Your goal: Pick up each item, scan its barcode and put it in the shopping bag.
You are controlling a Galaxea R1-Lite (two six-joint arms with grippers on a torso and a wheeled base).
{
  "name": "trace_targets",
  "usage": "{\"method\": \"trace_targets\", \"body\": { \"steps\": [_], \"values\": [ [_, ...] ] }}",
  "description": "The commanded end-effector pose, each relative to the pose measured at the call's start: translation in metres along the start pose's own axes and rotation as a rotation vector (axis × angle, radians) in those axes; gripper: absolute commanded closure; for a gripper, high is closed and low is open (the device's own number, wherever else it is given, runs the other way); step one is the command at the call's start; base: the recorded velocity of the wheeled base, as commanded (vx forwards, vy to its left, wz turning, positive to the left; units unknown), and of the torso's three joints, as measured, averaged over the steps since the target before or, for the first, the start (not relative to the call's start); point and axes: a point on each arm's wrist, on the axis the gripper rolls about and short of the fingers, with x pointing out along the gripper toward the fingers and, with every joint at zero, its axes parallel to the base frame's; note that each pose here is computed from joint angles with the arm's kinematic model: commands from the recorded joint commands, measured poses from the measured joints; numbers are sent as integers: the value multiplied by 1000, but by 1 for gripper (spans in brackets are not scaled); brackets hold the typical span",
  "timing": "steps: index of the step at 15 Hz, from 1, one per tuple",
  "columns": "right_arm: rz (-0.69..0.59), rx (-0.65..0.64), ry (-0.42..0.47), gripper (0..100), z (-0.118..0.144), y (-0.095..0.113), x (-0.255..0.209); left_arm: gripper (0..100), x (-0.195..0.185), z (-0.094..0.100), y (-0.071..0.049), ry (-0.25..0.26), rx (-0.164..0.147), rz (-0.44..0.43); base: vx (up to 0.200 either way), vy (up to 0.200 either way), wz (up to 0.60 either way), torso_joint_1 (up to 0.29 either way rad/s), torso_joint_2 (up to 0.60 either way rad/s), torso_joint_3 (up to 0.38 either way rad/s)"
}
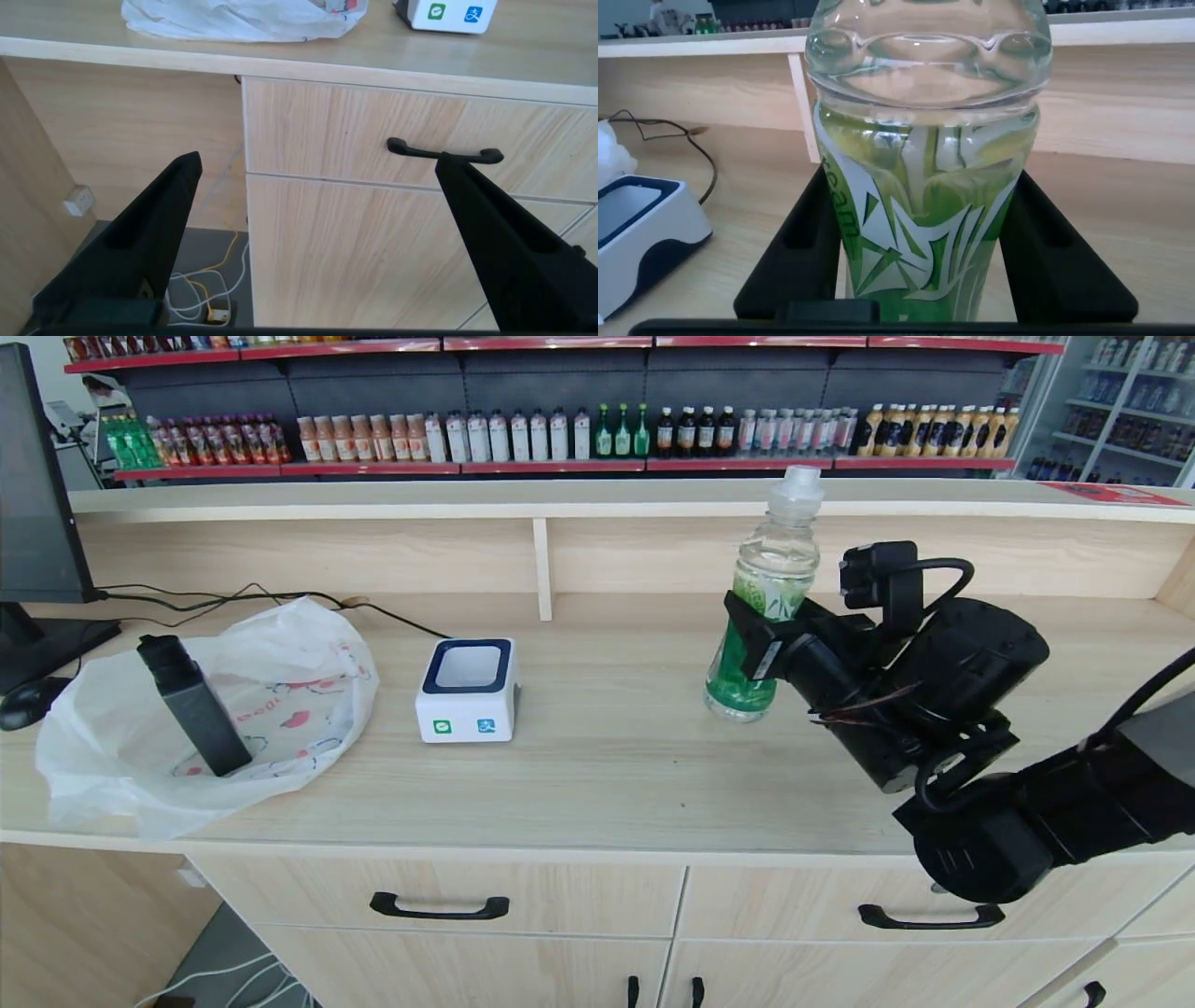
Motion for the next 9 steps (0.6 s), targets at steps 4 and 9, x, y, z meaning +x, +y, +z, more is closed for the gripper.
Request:
{"method": "trace_targets", "body": {
  "steps": [4,9],
  "values": [
    [60,8,-49,100,30,15,-23,0,0,0,0,3,1,0,0,0,0,0,0,0],
    [183,64,-65,100,45,26,-69,0,0,-1,0,5,3,0,0,0,0,0,0,0]
  ]
}}
